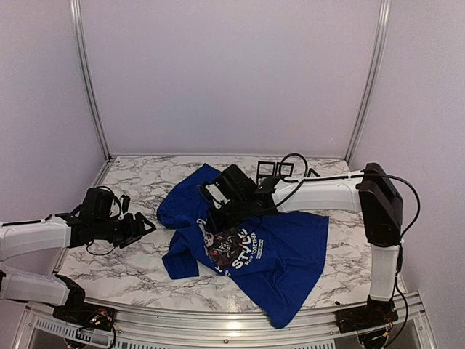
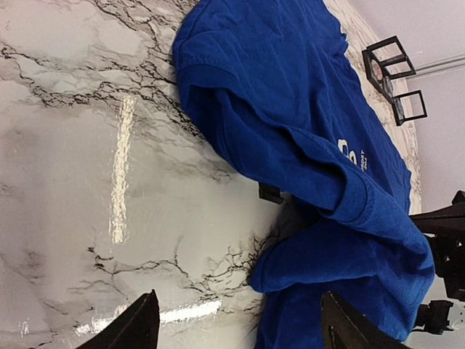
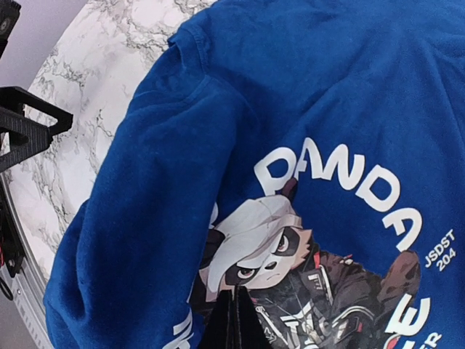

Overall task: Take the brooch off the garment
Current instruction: Smooth out the crumpled clothing at the center of the board.

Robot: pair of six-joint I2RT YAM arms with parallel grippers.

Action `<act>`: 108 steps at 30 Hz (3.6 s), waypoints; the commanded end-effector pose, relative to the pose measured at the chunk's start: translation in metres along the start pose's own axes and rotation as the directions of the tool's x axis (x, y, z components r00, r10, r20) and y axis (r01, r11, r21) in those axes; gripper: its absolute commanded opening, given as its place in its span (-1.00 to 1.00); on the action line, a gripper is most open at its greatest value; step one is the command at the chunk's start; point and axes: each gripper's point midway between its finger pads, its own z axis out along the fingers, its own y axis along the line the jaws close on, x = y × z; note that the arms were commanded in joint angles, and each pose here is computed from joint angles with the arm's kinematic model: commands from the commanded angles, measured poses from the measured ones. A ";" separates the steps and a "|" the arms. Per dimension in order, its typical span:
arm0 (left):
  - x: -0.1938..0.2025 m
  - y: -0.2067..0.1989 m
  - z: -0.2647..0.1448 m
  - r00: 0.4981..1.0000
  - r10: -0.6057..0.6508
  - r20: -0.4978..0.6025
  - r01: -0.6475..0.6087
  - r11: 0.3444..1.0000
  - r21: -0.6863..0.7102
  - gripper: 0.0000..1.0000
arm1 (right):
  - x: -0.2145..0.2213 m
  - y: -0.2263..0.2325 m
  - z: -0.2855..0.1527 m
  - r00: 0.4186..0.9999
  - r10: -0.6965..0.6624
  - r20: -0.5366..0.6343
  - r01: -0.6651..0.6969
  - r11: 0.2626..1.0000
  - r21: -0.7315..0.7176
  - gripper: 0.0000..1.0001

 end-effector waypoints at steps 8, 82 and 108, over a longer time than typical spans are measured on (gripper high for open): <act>0.010 0.000 0.012 0.999 0.001 -0.044 -0.001 1.000 0.006 0.50 | -0.043 0.044 -0.046 0.989 -0.026 0.145 0.039 0.995 -0.094 -0.03; 0.130 -0.056 -0.108 0.819 0.271 -0.505 -0.288 0.957 0.047 -0.83 | 0.017 0.031 0.023 0.999 -0.021 -0.029 0.017 0.989 -0.145 -1.00; 0.053 -0.006 -0.006 0.981 0.047 -0.190 -0.074 0.988 -0.139 -0.10 | 0.000 0.040 0.013 0.997 -0.066 0.035 0.071 0.986 -0.154 -0.33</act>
